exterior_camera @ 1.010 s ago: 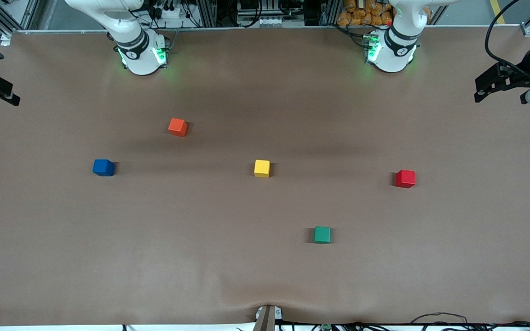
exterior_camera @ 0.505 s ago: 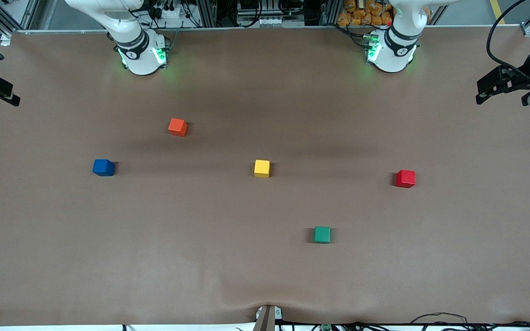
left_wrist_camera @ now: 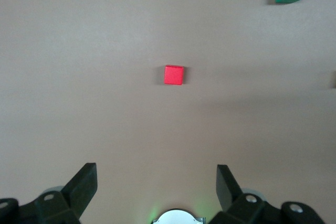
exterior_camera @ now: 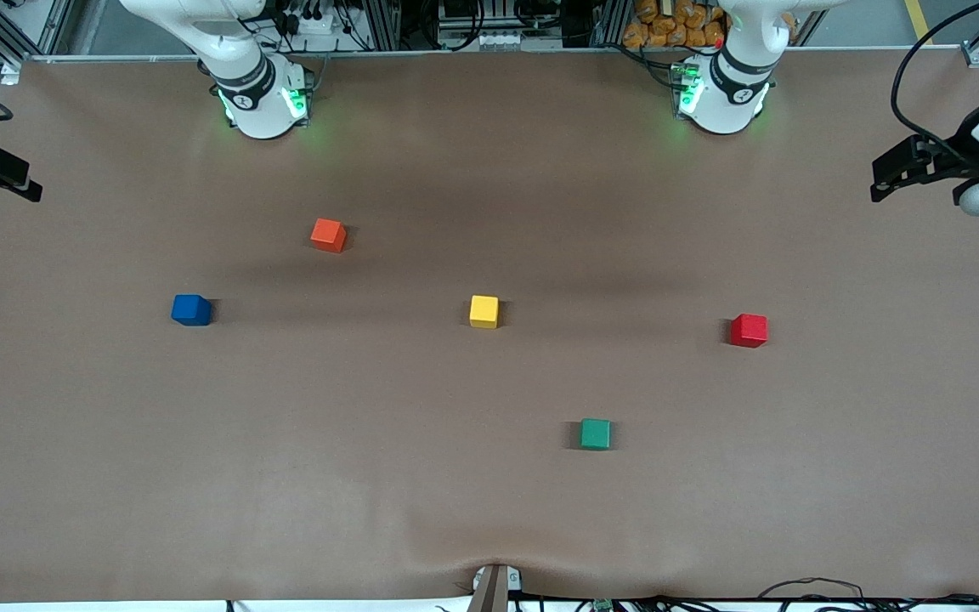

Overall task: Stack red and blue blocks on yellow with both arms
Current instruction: 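Move the left gripper in toward the red cube, then lower the open left gripper over the red cube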

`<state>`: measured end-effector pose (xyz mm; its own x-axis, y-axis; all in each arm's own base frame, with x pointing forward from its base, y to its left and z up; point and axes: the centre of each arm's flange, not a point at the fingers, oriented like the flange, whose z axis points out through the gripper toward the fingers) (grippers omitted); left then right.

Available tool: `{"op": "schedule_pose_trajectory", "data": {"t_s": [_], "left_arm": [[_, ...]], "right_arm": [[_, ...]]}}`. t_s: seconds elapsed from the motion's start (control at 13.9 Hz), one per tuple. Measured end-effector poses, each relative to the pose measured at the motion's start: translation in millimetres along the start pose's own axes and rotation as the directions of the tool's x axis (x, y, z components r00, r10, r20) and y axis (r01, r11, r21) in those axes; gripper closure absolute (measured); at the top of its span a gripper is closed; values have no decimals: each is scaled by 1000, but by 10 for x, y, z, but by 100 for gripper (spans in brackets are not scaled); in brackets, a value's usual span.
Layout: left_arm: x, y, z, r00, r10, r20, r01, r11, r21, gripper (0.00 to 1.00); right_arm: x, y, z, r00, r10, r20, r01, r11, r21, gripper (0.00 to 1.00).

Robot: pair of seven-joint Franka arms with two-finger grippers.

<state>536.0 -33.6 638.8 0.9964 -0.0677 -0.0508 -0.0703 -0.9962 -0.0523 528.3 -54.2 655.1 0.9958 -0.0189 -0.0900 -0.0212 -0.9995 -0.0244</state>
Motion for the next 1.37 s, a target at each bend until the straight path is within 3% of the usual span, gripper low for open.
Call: {"op": "schedule_pose_trajectory", "data": {"t_s": [0.65,1.37], "left_arm": [[237,2,519,997,5,73,-4,1000,-10,0],[462,65,1484,1000,10,-8,-10,1000,-15,0]], "right_arm": [[-3,37,0,1000,7,0,-7,1000,1,0],[-5,65,0,1000,12,0,-12,1000,1,0]]}}
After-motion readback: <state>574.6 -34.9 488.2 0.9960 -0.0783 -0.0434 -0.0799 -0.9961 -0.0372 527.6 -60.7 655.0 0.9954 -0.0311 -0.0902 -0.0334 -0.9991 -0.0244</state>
